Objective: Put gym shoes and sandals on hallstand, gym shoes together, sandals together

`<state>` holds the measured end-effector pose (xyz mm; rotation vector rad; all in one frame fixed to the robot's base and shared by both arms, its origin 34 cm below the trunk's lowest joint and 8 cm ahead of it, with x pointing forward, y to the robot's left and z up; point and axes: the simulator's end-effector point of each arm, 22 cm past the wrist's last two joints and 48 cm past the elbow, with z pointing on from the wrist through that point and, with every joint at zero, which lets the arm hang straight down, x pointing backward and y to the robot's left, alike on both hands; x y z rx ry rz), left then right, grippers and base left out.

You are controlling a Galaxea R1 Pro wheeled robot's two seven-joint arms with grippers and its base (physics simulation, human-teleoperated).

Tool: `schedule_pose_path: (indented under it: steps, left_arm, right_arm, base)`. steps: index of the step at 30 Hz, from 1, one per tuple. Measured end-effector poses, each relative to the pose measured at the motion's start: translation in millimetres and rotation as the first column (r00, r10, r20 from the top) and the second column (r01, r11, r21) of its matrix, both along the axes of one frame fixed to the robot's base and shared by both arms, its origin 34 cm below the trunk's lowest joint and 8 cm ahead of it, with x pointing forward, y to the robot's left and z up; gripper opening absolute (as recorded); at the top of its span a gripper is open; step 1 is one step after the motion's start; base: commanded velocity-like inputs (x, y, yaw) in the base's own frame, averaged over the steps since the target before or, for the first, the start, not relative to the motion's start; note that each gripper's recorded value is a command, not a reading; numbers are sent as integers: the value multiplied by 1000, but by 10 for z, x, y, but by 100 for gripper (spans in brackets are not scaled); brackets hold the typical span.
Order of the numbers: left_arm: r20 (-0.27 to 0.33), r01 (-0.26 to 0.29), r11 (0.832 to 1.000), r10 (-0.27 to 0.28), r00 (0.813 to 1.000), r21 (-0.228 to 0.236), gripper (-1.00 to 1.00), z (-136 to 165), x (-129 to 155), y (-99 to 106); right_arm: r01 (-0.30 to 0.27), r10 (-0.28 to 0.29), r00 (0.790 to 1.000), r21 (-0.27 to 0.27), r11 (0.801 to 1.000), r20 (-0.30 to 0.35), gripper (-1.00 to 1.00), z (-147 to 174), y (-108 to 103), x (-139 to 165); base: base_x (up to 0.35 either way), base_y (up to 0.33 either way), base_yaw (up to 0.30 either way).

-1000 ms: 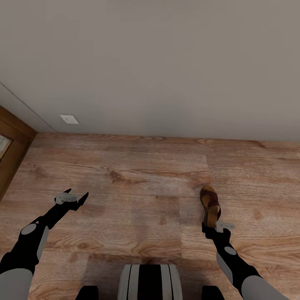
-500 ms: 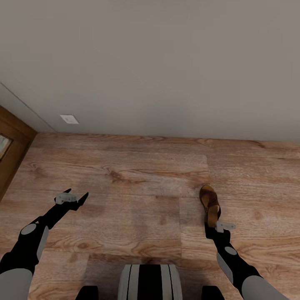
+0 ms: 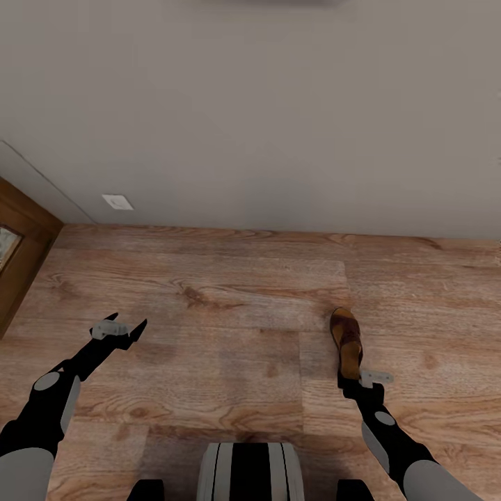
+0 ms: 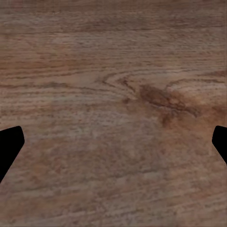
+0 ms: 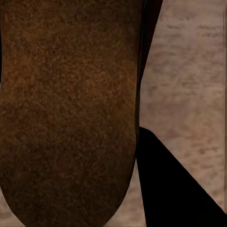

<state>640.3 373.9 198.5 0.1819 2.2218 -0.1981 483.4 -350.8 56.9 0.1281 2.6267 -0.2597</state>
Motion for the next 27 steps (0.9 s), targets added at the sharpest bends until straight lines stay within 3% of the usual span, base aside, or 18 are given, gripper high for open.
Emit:
schedule_pose_path:
  steps: [27]
  left_arm:
    - [105, -3, 1000, 2, 994, 4, 100, 656, 294, 23]
  right_arm:
    - [-1, 0, 993, 3, 1000, 115, -100, 501, 14, 472]
  base:
    - [0, 0, 0]
